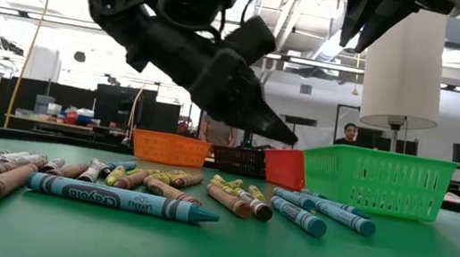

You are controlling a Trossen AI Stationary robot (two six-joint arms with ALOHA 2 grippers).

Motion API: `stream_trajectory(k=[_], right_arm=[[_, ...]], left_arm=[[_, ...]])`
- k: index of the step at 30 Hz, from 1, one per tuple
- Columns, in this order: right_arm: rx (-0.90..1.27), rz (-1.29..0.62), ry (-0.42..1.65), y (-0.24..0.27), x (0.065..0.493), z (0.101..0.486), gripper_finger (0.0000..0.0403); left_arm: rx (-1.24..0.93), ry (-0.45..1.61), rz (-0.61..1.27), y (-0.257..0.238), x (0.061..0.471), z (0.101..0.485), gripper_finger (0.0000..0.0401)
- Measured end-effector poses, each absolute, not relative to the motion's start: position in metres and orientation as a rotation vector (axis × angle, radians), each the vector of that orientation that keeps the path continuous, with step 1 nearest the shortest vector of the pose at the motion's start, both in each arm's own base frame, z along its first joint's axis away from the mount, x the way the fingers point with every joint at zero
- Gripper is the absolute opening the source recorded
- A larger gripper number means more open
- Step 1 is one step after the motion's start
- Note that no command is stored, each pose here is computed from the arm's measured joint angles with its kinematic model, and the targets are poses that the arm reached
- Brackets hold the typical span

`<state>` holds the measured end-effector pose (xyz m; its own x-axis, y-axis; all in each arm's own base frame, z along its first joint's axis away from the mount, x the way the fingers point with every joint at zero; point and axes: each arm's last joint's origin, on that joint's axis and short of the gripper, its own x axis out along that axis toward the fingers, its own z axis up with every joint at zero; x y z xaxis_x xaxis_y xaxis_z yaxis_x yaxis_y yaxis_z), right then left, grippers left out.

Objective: Sort crayons
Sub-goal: Put the light blue crayon into the green bin

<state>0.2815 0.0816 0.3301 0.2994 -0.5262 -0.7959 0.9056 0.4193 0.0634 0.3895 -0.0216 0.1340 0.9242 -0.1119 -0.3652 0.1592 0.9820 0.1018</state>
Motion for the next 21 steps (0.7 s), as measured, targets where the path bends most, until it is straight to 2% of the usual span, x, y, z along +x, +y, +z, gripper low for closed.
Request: stream_trajectory(k=[9,21], right_arm=[[0.559,-1.01,0.79,0.084,0.281,0.33,0.0107],[0.542,-0.981,0.779,0.094,0.278,0.33,0.0107]], left_arm=[[0.135,0.457,-0.117,-0.022,0.416,0.127,0.0],[0.128,0.472,-0.058,-0.016,0.419,0.129,0.0]])
